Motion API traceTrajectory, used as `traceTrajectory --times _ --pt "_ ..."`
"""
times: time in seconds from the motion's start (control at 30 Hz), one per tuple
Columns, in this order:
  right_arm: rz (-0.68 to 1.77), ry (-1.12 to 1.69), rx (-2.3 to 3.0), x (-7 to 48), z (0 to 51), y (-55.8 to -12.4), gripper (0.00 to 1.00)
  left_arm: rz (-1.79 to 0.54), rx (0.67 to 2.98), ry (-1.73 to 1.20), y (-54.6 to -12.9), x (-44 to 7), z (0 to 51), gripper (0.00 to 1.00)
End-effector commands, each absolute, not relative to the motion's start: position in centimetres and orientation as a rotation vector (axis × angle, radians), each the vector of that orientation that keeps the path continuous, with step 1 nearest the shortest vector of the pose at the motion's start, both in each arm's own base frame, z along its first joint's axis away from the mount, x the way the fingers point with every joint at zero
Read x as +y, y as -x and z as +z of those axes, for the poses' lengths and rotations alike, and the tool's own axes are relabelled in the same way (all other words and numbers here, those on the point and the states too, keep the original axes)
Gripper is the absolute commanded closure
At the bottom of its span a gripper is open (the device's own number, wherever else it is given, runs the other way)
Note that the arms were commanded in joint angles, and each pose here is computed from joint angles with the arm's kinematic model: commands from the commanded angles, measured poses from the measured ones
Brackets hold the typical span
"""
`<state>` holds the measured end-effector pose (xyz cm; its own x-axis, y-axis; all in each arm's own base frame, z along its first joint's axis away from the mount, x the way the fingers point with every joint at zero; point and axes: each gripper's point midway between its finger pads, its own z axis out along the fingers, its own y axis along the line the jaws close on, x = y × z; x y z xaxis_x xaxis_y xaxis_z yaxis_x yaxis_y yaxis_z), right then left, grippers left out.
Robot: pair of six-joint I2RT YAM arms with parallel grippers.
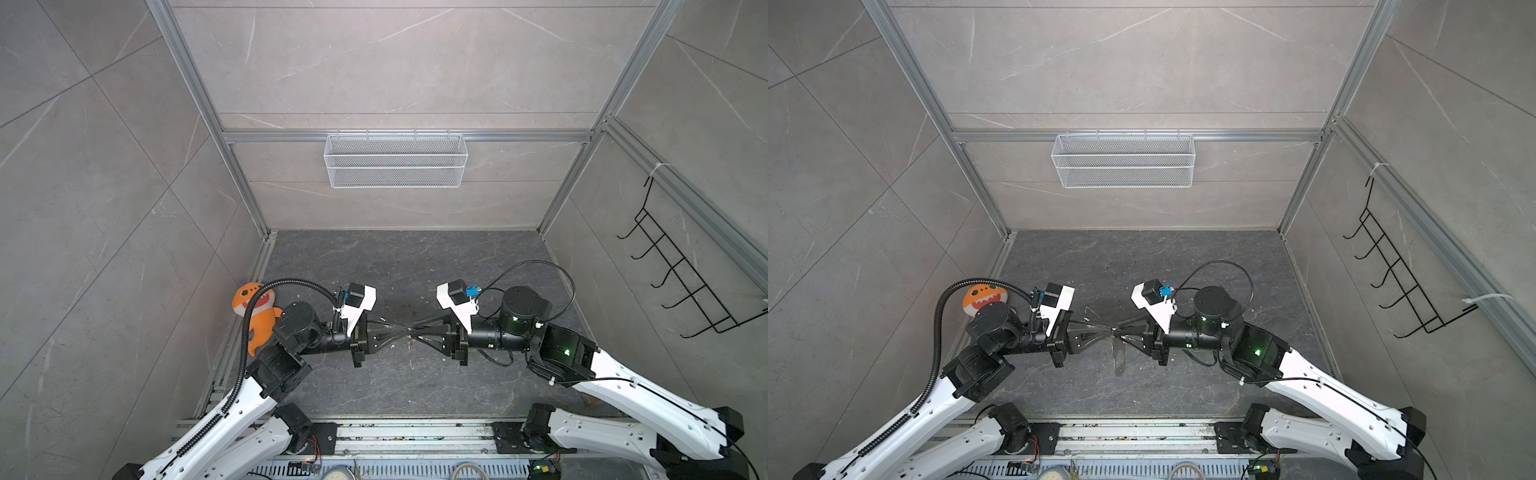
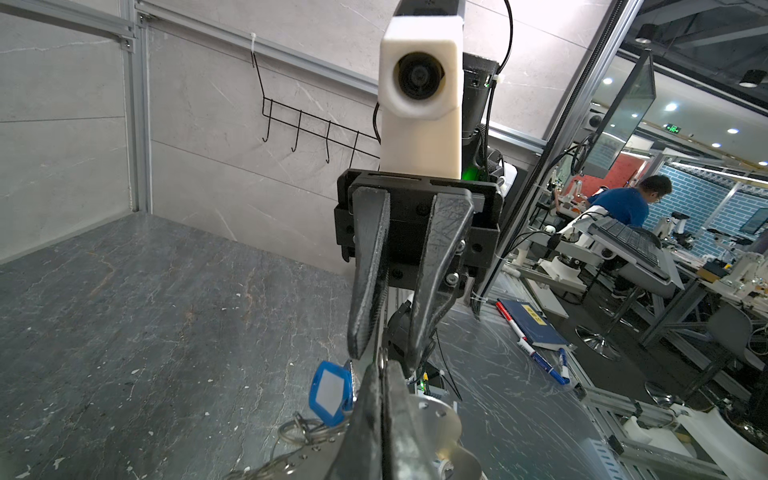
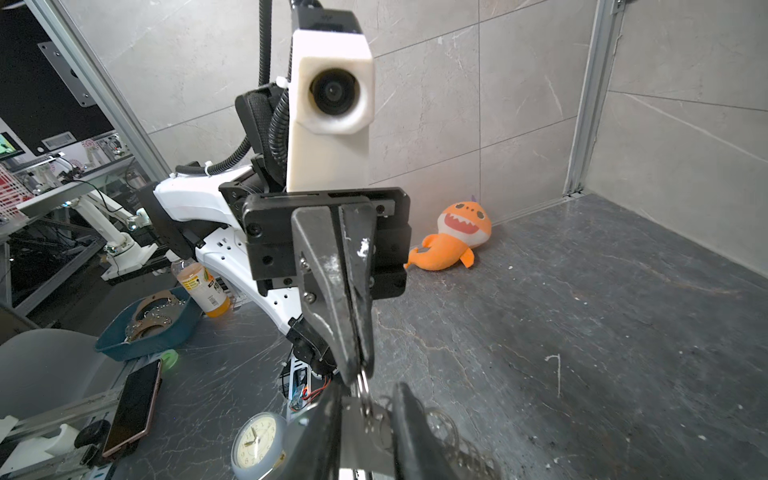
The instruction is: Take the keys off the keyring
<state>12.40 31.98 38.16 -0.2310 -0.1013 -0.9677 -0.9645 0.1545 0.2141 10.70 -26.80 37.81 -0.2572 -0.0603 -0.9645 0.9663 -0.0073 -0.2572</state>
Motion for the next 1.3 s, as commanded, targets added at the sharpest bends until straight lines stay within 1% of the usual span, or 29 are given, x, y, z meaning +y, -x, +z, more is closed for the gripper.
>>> traceTrajectory --times 0.0,0.23,0.53,0.6,0.7,0.73,0.8,0.83,0.87,0.97,1.13,1.27 --pt "1.248 1.079 1.519 32.4 37.9 -12.0 0.75 -1.410 1.216 -1.047 -9.7 -26.2 40.8 1.00" --pt "1.263 1.072 1.543 32.7 36.9 -12.0 0.76 -1.399 1.207 -1.040 -9.6 -25.9 41.0 1.00" --pt "1.278 1.076 1.543 33.0 36.5 -12.0 0.94 -1.407 1.213 -1.040 -9.7 -26.1 40.9 1.00" --pt "1.279 1.074 1.544 33.0 36.5 -12.0 1.00 -1.413 1.226 -1.037 -9.8 -26.2 40.8 1.00" --pt "1.245 1.071 1.589 32.7 35.8 -12.3 1.00 -1.400 1.283 -1.009 -10.2 -26.0 40.5 1.00" --pt "1.222 1.074 1.611 32.5 35.5 -12.4 1.00 -1.394 1.306 -1.004 -10.2 -25.9 40.4 0.91" --pt "1.182 1.094 1.666 32.2 34.5 -12.5 1.00 -1.383 1.352 -0.999 -10.3 -25.7 39.9 0.70" --pt "1.163 1.104 1.690 32.0 34.1 -12.6 1.00 -1.378 1.380 -0.995 -10.3 -25.6 39.7 0.64" --pt "1.151 1.118 1.710 31.8 33.8 -12.5 1.00 -1.374 1.402 -0.994 -10.3 -25.5 39.5 0.61" --pt "1.117 1.167 1.765 31.4 32.9 -12.2 1.00 -1.354 1.495 -1.003 -10.3 -25.3 38.6 0.58" --pt "1.081 1.247 1.803 31.1 32.4 -11.7 1.00 -1.326 1.671 -1.066 -10.4 -25.5 36.9 0.58" --pt "1.101 1.310 1.792 31.2 32.6 -11.0 1.00 -1.340 1.750 -1.132 -10.1 -26.0 35.8 0.58"
